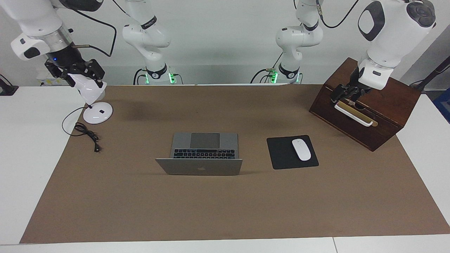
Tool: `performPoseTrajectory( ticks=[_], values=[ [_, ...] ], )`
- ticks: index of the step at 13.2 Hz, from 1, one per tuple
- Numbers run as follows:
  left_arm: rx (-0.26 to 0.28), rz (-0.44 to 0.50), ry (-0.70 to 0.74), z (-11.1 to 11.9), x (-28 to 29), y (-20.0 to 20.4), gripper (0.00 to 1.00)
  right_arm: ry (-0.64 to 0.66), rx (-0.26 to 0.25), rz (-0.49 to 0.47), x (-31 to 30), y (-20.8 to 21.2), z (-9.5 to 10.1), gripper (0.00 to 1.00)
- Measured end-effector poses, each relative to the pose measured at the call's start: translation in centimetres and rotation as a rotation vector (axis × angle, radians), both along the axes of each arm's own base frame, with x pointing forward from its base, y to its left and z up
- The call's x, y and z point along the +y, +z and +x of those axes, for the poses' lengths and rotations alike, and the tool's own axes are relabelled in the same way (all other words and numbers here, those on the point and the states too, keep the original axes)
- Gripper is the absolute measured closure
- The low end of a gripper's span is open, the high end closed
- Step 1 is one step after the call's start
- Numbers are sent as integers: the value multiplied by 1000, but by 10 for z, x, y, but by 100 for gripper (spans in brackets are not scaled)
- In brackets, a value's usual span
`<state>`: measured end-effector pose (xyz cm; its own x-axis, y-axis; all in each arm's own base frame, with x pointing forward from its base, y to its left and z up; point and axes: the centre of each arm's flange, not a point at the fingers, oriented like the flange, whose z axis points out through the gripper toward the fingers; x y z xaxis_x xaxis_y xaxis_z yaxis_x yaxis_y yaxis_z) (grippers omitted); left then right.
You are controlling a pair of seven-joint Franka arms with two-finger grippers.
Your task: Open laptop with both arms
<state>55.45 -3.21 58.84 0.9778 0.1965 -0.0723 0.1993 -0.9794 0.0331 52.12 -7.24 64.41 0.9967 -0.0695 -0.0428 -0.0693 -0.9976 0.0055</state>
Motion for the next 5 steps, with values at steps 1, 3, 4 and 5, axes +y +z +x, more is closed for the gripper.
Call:
performPoseTrajectory(
  ticks=[1,3,4,5],
  values=[
    [-2,0,-5,0,1,0,0,0,0,0,0,0,0,0],
    [-9,-1,-15,1,2,0,0,0,0,0,0,0,0,0],
    [-11,-1,-17,2,2,0,0,0,0,0,0,0,0,0],
    [-12,-1,-18,2,2,0,0,0,0,0,0,0,0,0]
  ],
)
